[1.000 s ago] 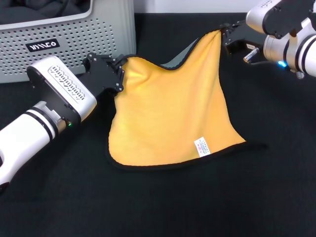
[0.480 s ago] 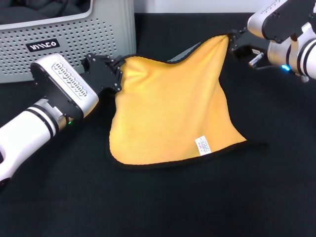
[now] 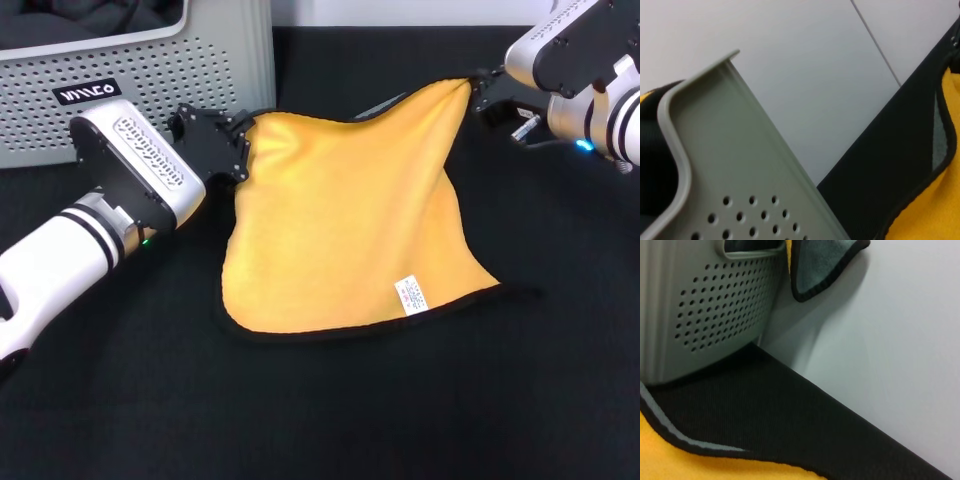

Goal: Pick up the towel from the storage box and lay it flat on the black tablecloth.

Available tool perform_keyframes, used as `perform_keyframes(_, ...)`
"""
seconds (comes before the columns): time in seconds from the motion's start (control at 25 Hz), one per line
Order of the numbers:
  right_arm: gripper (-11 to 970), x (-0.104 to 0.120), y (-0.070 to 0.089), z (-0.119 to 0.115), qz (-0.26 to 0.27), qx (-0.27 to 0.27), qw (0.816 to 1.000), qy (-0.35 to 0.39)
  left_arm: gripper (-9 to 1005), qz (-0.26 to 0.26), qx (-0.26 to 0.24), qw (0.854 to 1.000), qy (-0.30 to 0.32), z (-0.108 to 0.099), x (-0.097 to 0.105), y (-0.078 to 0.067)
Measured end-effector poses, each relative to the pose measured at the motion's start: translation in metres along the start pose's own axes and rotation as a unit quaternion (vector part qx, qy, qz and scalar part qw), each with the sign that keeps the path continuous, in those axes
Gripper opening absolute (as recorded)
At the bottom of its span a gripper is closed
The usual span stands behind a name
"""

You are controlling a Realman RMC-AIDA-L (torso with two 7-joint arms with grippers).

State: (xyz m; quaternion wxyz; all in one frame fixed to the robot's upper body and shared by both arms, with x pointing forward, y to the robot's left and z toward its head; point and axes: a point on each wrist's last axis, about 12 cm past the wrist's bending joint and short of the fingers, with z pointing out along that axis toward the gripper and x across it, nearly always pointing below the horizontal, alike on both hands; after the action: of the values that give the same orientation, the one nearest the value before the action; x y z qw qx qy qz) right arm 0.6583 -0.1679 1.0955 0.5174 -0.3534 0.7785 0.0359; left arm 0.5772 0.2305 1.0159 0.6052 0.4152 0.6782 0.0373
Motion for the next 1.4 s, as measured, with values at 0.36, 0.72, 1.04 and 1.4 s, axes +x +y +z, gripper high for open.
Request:
perform_keyframes(0.36,36,0.004,-0.005,0.000,0.002,0.017,1.000,0.007,75,0.003,0.006,1.000,-0.006,0.004,-0.005,0.000)
perform_keyframes(0.72,37,0.003,-0.005,0.000,0.002,0.018,1.000,0.007,112,-0.008,0.003,1.000,-0.006,0.005,-0.005,0.001)
perform_keyframes(1.04,212,0.001,-0.011,-0.004,0.027,0.006,1.000,-0.005,260,-0.023,0.002,1.000,-0.006,0.004,-0.005,0.001)
perform_keyframes(1.4,387,0.011,-0.050,-0.038,0.102,-0.057,0.992,-0.046,573,-0.075,0.005,0.997,0.000,-0.007,0.005,-0.003)
